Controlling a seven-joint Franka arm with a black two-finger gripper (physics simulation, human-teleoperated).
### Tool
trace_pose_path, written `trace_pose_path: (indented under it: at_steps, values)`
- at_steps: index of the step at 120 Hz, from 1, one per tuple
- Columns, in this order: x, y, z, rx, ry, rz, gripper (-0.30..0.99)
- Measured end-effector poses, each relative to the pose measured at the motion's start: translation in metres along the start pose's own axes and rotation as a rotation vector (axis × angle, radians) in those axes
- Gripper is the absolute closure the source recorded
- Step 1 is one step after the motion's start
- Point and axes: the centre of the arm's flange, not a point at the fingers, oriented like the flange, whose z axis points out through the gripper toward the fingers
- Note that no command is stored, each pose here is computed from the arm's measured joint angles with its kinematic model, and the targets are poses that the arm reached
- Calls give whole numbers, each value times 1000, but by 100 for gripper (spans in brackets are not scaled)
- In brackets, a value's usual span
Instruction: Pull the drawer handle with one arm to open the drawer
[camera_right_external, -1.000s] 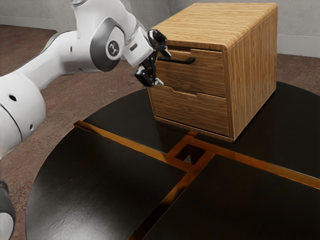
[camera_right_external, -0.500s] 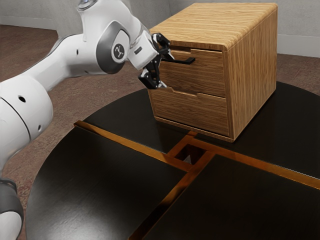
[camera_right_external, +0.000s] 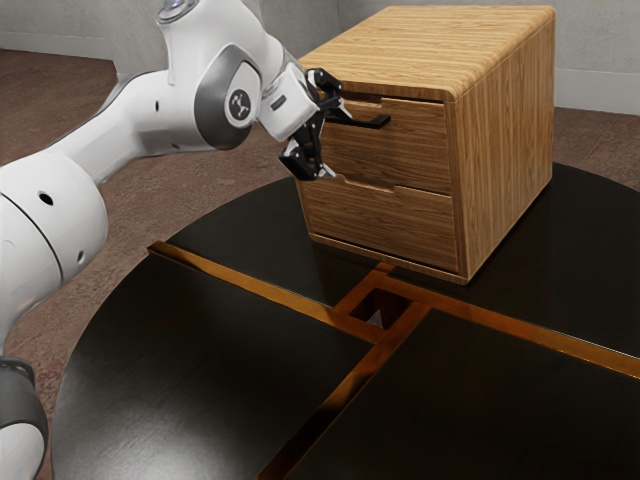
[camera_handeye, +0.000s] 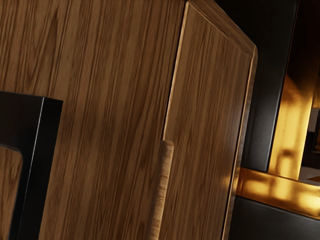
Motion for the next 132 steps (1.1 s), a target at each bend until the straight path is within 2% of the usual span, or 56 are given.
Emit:
trace_pose_path:
  at_steps: [11,45,74,88,100,118,132]
  values:
    - [-1,1,1,-3,2,-4,-7]
    - [0,0,0,2,8,-12,-1]
    - [0,-1,-5,16,17,-22,17]
    - [3,-1,-7,14,21,-21,36]
    - [5,0,-11,13,23,-20,41]
    - [6,-2,-23,24,25,-17,22]
    - [5,-3,-22,25,23,-19,12]
